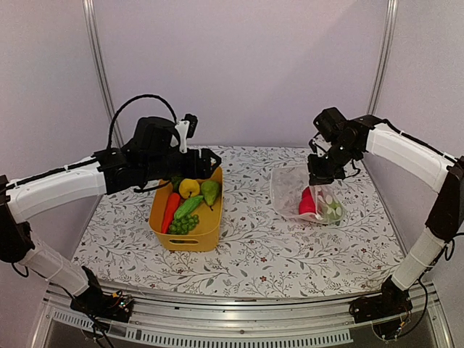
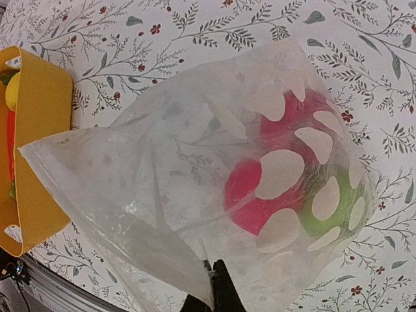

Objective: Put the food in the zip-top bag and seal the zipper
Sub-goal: Pass from the left arm to the right, then pick up the fake fruit from the bin.

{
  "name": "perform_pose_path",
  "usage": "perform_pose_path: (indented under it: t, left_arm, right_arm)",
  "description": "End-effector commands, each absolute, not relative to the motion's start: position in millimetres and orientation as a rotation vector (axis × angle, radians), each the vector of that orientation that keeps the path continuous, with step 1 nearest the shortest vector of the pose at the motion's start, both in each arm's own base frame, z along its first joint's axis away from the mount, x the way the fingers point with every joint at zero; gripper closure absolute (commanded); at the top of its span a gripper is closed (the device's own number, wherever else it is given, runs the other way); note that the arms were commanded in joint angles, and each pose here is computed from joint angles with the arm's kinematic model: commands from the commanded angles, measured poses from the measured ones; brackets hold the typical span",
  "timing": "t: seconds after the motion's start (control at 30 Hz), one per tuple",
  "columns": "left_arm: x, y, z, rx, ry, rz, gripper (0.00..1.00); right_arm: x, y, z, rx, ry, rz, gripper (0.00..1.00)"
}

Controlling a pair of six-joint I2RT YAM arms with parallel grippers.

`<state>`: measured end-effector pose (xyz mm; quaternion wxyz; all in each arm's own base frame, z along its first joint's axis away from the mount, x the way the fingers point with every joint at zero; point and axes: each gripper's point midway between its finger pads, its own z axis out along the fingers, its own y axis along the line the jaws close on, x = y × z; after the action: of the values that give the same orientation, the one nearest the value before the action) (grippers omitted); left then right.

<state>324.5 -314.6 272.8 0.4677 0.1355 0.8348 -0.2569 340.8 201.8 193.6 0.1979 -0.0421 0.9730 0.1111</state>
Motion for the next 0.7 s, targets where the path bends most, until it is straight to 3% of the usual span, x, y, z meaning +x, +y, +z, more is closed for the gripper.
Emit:
perform_pose_path:
  t: [0.0,0.17,0.27,0.53,0.67]
  left_arm:
    - [350.5,-264.9,282.8,0.165,2.011,-0.529,0.11]
    - [367.2,-239.9,257.5,0.044,2.127,-0.545,0.09]
    - [366.8,-241.5,254.5,0.03,2.126,-0.571,0.01]
    - [358.7,-257.2,221.3,0.158,2.289,-0.513,0.0]
    - [360.3,-250.0,237.7,0.095,2.272,-0.44,0.0]
  right_arm:
    - [333.0,224.0,200.3,-0.171,2.698,0.484,1.0]
    - [327.3,229.8,208.5,-0.168,2.704,0.528,1.0]
    - [324.3,232.2,212.2,-0.181,2.71,0.52,1.0]
    - [312.3,241.9,211.5,-0.238,2.646,0.624,1.0]
    - [306.4,245.7,211.4,-0.275,2.636,0.671,1.0]
